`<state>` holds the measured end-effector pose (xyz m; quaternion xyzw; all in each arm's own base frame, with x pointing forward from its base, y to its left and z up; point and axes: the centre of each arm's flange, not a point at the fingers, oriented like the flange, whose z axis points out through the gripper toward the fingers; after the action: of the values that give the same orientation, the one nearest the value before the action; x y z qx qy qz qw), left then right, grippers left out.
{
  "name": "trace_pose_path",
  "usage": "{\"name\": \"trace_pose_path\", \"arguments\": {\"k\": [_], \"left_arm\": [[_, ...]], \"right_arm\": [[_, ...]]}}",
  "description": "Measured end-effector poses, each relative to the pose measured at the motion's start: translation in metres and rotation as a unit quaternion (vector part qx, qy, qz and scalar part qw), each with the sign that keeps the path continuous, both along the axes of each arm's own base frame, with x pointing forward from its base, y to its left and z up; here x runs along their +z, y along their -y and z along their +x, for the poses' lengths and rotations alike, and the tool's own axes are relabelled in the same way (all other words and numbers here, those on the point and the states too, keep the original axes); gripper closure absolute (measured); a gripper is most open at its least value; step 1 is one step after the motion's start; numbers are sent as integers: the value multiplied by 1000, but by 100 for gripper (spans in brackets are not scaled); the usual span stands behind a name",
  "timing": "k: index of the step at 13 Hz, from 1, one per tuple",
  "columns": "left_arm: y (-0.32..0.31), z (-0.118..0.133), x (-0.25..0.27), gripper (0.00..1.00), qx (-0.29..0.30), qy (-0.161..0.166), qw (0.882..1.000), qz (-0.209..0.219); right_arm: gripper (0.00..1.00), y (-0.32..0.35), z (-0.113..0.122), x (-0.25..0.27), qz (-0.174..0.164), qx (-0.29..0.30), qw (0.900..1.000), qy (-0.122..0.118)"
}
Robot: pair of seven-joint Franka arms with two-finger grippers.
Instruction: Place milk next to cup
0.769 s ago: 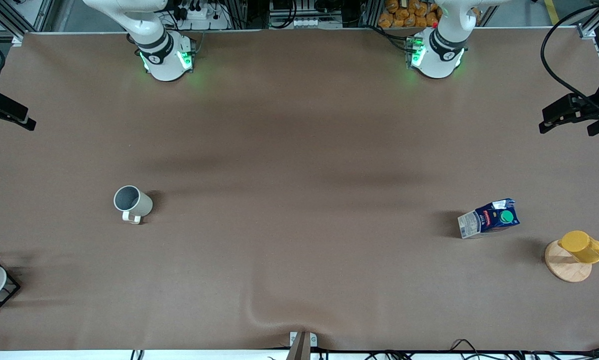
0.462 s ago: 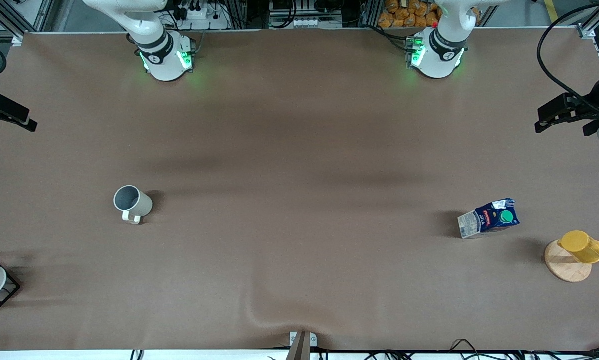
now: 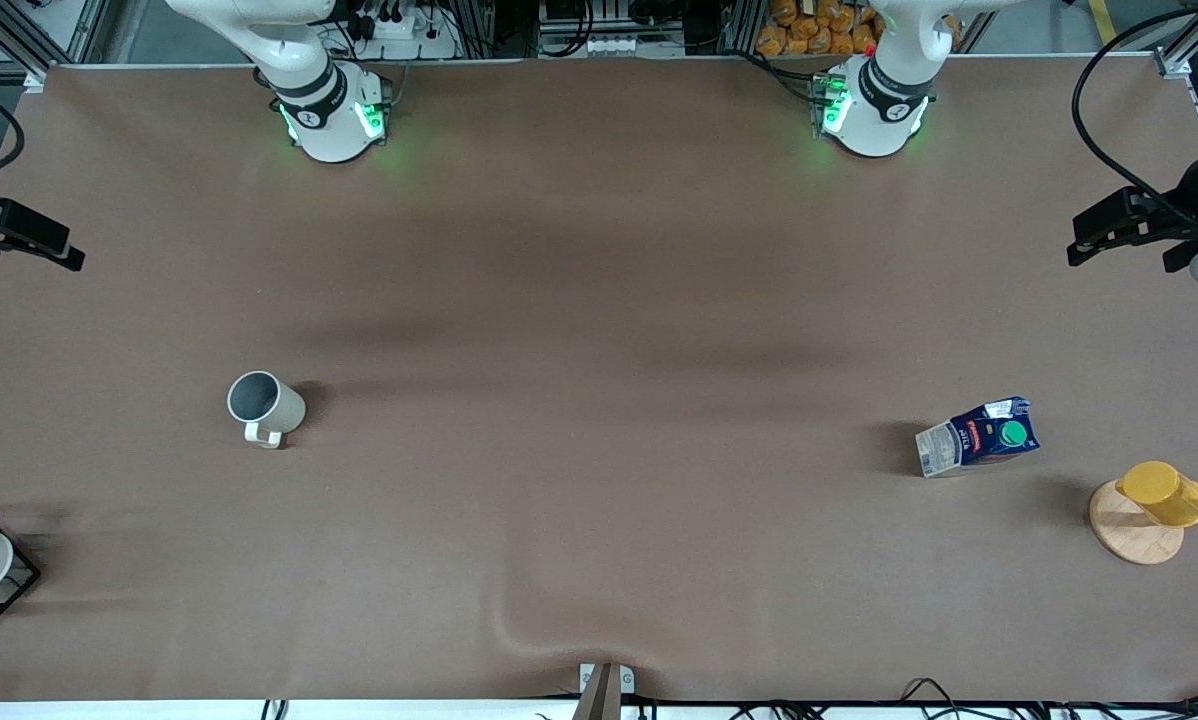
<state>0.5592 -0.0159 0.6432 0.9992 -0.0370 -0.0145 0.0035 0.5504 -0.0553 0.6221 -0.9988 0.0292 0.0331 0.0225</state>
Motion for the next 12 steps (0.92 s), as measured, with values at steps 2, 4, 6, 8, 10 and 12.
{"name": "trace_pose_path", "arguments": {"k": [2, 4, 6, 8, 10, 12], "left_arm": [[-3, 0, -2, 0, 3, -2, 1000, 0], [-16, 3, -8, 0, 17, -6, 1000, -17], [-30, 13, -20, 0, 31, -3, 999, -28], [-40, 28, -42, 0, 40, -8, 999, -32], [-44, 44, -63, 0, 43, -12, 998, -34], [-42, 56, -90, 0, 41, -28, 998, -36]], "right_arm": [[0, -3, 7, -14, 1, 3, 1000, -12], [0, -2, 12, -24, 1, 2, 1000, -22], [0, 2, 20, -43, 2, -1, 999, -38], [0, 8, 32, -73, 3, -6, 998, -61], [0, 12, 44, -102, 3, -9, 997, -81], [0, 18, 57, -135, 1, -13, 996, -92]]}}
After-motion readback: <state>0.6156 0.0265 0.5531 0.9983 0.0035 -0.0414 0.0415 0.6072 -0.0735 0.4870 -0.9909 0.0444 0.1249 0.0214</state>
